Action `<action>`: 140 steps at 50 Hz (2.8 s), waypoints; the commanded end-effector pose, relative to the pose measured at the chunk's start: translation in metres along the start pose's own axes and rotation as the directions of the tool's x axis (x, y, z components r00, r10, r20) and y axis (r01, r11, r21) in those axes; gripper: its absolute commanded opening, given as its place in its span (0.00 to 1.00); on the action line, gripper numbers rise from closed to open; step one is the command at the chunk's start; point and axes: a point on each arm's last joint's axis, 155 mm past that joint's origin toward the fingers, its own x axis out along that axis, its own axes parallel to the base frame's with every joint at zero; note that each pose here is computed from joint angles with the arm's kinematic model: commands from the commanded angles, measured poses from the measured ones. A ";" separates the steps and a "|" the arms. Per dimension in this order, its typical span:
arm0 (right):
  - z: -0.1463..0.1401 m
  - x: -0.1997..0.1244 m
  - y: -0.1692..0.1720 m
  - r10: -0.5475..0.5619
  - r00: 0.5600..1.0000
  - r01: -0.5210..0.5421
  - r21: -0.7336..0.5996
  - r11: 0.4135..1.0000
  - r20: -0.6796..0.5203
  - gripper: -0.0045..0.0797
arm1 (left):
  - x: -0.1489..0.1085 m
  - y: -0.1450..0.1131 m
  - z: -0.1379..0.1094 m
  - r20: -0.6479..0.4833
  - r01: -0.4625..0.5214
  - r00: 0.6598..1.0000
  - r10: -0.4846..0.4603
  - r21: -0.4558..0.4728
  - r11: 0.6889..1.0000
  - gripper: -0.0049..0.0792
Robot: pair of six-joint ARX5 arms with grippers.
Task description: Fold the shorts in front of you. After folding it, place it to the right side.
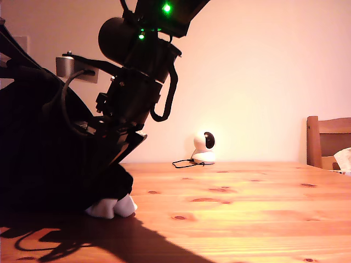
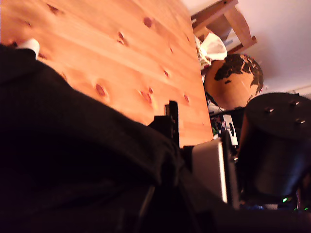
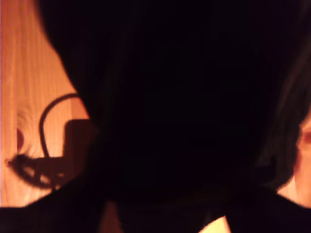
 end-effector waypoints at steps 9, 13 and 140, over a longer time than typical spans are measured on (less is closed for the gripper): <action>-0.006 0.004 0.008 0.042 0.999 -0.041 0.043 0.998 -0.013 0.04 | -0.005 -0.005 -0.007 -0.029 0.006 1.000 -0.004 0.049 0.999 0.03; -0.018 0.001 0.012 0.063 0.996 -0.060 0.049 0.997 -0.057 0.04 | -0.006 -0.001 -0.017 -0.068 0.000 0.998 0.003 0.046 0.999 0.03; -0.054 -0.011 0.082 0.585 0.810 -0.578 0.117 0.808 -0.041 0.04 | 0.011 0.182 0.004 -0.094 -0.482 0.865 0.493 0.118 0.868 0.03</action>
